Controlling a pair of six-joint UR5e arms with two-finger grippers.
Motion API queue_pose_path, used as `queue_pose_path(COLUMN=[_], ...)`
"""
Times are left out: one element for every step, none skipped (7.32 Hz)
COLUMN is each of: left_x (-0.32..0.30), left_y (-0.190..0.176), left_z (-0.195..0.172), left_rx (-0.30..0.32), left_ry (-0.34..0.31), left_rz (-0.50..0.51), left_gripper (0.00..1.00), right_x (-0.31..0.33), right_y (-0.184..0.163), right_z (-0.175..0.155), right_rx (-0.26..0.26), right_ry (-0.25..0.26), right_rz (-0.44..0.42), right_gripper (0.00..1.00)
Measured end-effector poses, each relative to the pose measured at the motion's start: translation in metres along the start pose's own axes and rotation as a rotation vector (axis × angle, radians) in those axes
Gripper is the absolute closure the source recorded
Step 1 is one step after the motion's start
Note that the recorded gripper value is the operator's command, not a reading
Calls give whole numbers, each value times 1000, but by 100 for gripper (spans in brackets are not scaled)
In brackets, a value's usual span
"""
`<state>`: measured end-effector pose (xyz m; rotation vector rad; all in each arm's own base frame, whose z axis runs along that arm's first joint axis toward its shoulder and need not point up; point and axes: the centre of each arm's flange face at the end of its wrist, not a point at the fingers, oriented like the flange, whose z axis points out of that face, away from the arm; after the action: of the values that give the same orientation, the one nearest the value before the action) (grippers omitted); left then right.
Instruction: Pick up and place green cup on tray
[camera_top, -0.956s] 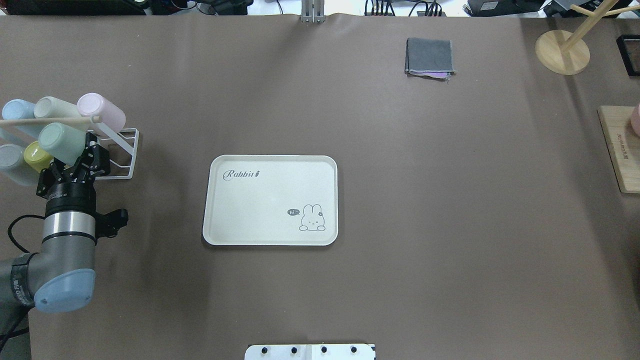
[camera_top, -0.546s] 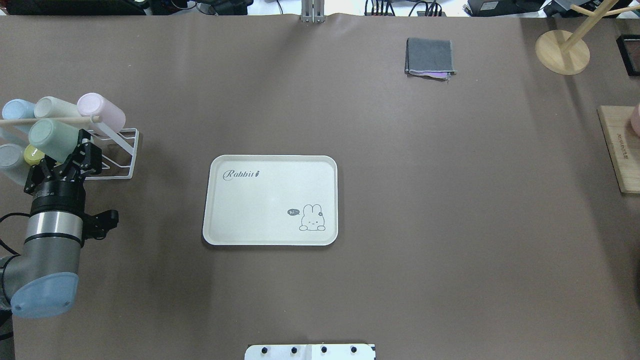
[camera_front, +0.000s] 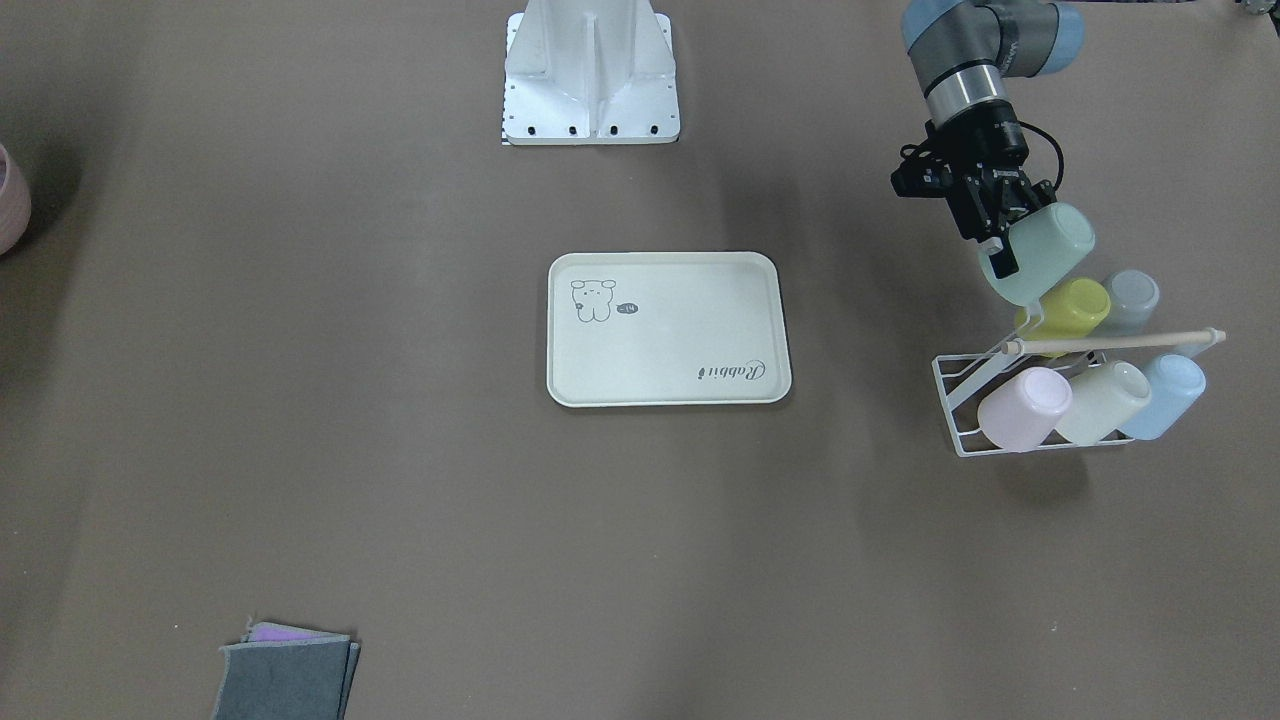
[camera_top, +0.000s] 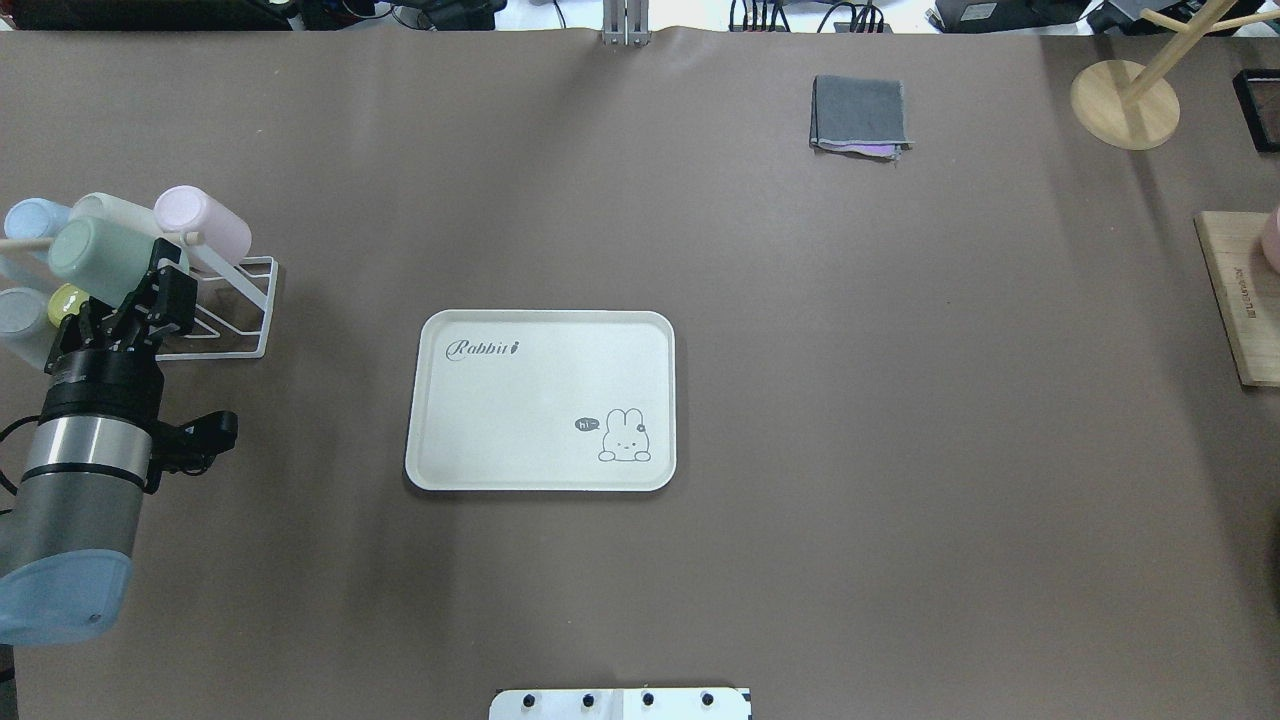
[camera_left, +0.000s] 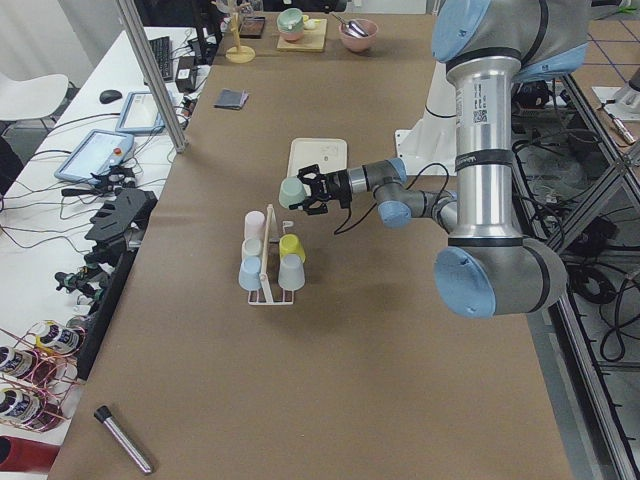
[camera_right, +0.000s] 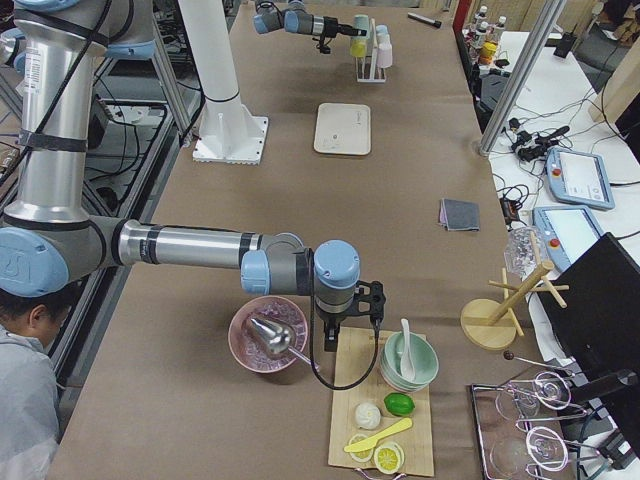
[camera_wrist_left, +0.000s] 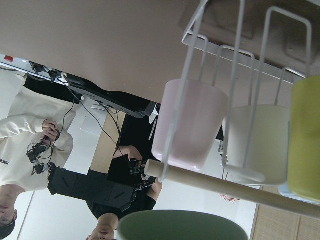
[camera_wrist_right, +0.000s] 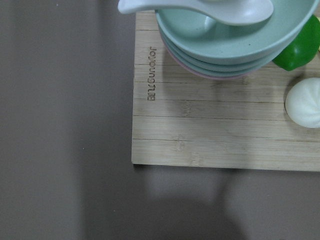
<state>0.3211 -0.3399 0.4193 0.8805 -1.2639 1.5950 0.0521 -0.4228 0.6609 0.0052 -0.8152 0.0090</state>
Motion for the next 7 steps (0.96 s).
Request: queue_pose_path(left_x=[-6,-8,-8,-10,-12,-13,-14], left_y=[4,3,2,1,1,0,0], left_z=[-3,-4,-7,-9,-11,-12,-13], left_rx=[20,52,84,115,137,148,154], left_ry=[-19,-20,-10,5,20,32,40], left_rz=[-108,-268,-456,-630,-771,-886,-975], left_gripper=[33,33,34,34,34,34,37], right_x=[1,2,3,4,6,7,7], right_y=[0,1,1,1,1,1,1], right_z=[1,1,1,2,3,4,5], right_rx=[-1,-1,-2,-3,-5,-7,-9], right_ry=[0,1,6,11,14,17,19], right_rz=[0,-1,0,2,4,5,6], right_gripper=[0,0,0,0,0,0,0])
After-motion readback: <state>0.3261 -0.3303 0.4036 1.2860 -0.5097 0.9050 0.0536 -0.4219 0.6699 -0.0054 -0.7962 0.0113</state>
